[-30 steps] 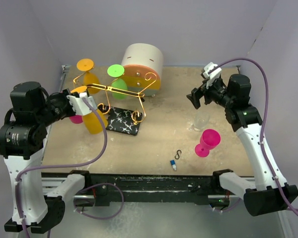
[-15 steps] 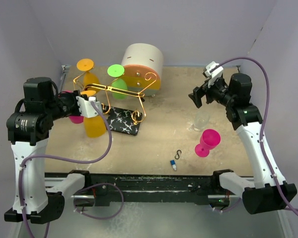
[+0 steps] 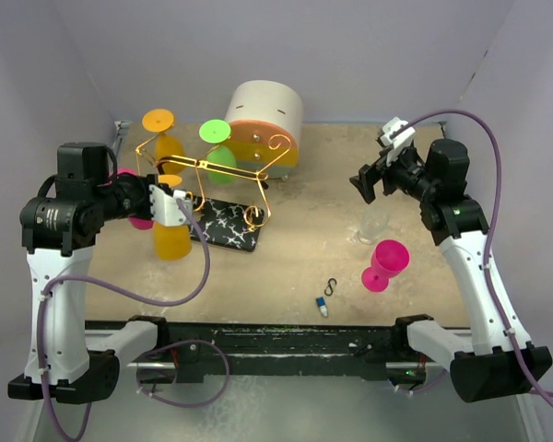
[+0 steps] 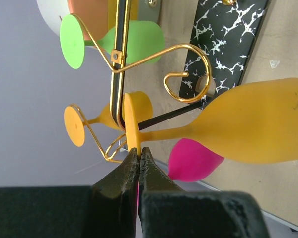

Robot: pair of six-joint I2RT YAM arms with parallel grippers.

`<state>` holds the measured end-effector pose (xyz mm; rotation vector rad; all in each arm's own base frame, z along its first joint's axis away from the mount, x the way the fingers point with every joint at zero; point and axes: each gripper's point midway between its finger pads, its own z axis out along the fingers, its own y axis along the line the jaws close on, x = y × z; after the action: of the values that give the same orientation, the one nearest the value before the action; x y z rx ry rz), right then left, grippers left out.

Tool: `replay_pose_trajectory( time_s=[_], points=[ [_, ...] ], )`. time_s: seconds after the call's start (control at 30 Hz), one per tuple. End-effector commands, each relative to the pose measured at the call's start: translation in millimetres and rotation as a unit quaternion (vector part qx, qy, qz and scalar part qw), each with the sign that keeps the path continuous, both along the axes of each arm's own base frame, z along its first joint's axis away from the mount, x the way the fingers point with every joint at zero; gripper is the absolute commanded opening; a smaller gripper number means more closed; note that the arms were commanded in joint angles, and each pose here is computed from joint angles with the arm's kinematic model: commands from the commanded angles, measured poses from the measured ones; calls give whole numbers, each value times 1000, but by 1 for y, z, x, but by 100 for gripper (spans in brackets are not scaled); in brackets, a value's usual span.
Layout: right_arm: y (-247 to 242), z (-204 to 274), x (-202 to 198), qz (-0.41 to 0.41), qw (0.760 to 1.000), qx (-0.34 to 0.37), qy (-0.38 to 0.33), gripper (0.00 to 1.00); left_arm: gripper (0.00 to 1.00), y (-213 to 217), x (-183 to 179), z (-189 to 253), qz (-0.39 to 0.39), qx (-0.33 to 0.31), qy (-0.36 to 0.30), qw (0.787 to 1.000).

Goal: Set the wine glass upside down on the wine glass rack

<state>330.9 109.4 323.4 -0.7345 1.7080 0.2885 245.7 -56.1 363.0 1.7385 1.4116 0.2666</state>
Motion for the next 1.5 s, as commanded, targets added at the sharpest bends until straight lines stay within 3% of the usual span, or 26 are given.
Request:
replay_pose_trajectory(
  time_s=[0.0,0.17,0.63,1.47],
  points=[
    [4,13,-3,16,1000,5,-24,99,0,-3,-8,9,-35,23,-26,999],
    [4,12,-3,17,1000,5,-24,99,0,4,9,7,-19,40,-49,998],
    [5,13,-4,20,1000,8,-23,100,0,-14,49,10,-38,0,-93,995],
    [3,9,-3,20,1000,9,-19,100,0,-53,46,-10,-119,-57,-66,989]
  ],
)
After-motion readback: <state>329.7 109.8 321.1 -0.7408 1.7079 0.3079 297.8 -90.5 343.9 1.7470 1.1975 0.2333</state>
